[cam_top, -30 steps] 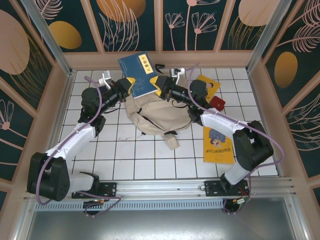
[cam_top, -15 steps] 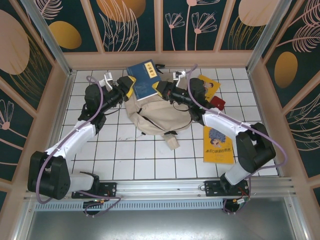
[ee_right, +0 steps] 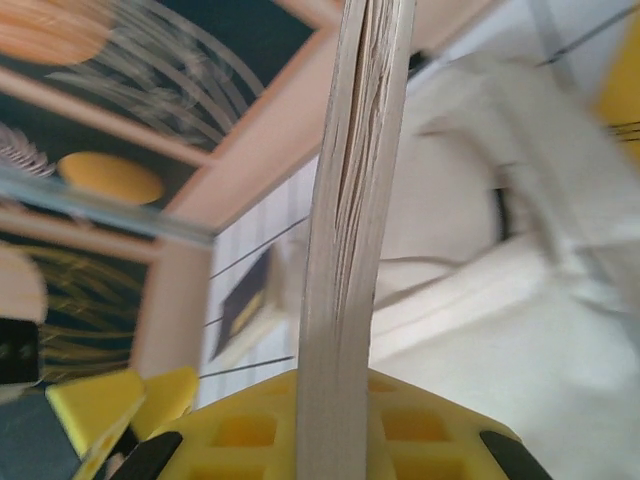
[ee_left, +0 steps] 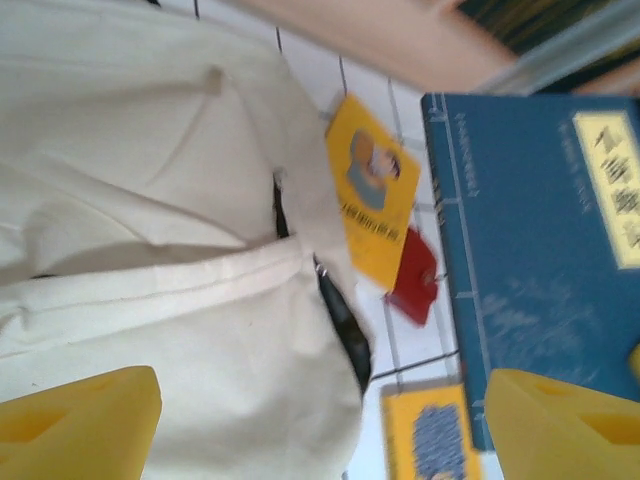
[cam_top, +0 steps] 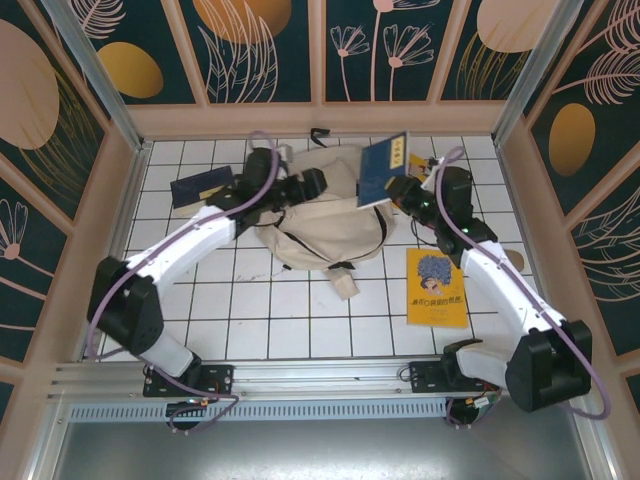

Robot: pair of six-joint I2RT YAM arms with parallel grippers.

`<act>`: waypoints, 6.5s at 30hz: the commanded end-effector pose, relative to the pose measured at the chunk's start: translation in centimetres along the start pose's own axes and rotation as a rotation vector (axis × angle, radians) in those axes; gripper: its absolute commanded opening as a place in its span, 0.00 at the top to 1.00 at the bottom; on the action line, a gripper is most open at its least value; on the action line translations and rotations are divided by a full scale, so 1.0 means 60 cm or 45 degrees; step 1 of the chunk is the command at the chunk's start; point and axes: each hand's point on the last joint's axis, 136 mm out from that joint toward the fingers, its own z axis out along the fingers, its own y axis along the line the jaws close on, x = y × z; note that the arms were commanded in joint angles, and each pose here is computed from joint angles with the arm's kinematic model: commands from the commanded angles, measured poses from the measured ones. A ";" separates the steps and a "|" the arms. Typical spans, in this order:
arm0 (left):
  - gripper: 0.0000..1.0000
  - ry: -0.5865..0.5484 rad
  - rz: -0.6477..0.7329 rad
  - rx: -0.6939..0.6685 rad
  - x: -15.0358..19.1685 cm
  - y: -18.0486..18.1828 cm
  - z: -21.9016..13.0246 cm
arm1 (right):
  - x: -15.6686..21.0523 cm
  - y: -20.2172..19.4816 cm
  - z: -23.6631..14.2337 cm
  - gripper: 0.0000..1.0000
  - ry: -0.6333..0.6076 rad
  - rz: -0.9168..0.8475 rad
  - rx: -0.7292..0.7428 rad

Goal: Pack the student bag

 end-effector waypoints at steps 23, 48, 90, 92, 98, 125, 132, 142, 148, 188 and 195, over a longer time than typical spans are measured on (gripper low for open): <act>0.25 0.619 0.925 -0.592 0.244 0.070 0.196 | -0.035 -0.170 -0.086 0.97 -0.143 0.174 0.318; 1.00 0.174 0.766 -0.525 0.045 -0.041 0.117 | 0.010 -0.120 -0.099 0.97 0.024 0.046 0.133; 1.00 -0.261 0.571 -0.418 -0.105 -0.118 0.005 | 0.156 0.074 0.295 1.00 0.246 0.186 -0.310; 1.00 -0.267 0.573 -0.424 -0.107 -0.117 0.001 | 0.154 0.071 0.316 1.00 0.235 0.183 -0.316; 1.00 -0.261 0.566 -0.418 -0.105 -0.116 0.004 | 0.161 0.056 0.365 1.00 0.195 0.151 -0.268; 1.00 -0.217 0.583 -0.437 -0.092 -0.101 0.022 | 0.227 -0.007 0.420 0.94 0.465 0.060 -0.215; 1.00 -0.213 0.579 -0.454 -0.092 -0.095 0.025 | 0.158 -0.009 0.393 0.56 0.281 0.036 -0.085; 1.00 -0.244 0.543 -0.472 -0.106 -0.091 0.028 | 0.171 -0.007 0.295 0.48 0.306 0.200 -0.038; 1.00 -0.244 0.529 -0.494 -0.105 -0.077 0.035 | 0.208 -0.013 0.211 0.48 0.399 0.239 -0.032; 0.29 0.264 0.224 0.037 0.164 -0.098 0.040 | 0.136 -0.461 -0.157 0.14 0.111 0.350 1.109; 0.32 0.483 0.130 0.119 0.274 -0.141 0.121 | 0.199 -0.423 -0.139 0.20 0.328 0.463 0.933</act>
